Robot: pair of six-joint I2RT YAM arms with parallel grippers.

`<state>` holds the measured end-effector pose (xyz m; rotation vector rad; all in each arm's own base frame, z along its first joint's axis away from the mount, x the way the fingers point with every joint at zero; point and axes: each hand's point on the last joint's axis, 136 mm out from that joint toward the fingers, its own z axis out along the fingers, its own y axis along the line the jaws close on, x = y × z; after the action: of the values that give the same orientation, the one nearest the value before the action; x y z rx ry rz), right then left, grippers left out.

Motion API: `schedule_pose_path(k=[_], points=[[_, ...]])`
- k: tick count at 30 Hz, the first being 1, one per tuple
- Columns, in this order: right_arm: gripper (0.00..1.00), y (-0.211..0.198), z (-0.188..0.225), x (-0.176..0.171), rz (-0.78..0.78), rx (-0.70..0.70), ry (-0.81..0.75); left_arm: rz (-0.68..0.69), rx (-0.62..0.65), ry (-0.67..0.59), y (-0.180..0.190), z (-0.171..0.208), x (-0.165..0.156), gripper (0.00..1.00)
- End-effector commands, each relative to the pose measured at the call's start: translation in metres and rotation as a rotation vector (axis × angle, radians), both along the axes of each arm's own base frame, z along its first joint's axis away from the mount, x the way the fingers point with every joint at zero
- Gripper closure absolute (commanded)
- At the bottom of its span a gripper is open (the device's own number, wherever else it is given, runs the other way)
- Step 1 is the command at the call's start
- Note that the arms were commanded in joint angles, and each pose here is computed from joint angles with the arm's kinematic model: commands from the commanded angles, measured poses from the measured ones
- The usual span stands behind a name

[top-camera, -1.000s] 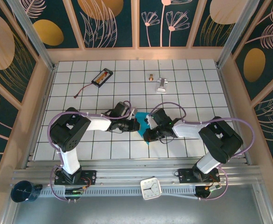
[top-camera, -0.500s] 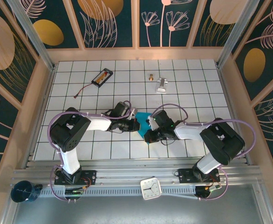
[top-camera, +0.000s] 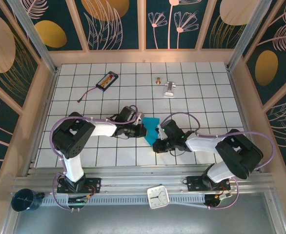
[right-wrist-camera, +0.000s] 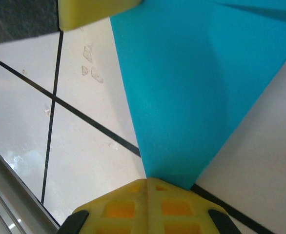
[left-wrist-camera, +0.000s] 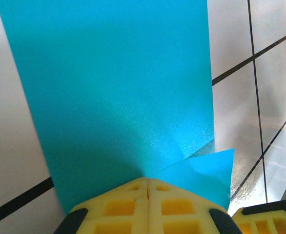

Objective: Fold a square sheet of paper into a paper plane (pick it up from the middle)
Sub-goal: Third fold the triangle at the center of the table.

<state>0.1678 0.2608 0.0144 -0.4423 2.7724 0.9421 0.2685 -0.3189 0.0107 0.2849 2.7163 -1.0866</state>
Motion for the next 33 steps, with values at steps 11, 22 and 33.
schedule_pose_path(k=[11,22,33], points=[[1.0,-0.017,0.019,-0.023,-0.001,-0.044,0.066,0.049,0.266,0.111,0.05,-0.066,-0.024,1.0],[1.0,0.023,0.05,0.025,-0.022,0.12,-0.011,0.052,0.256,0.119,0.049,-0.068,-0.025,1.0],[1.0,0.002,-0.002,0.019,-0.052,0.02,0.072,0.048,0.251,0.111,0.047,-0.064,-0.023,1.0]])
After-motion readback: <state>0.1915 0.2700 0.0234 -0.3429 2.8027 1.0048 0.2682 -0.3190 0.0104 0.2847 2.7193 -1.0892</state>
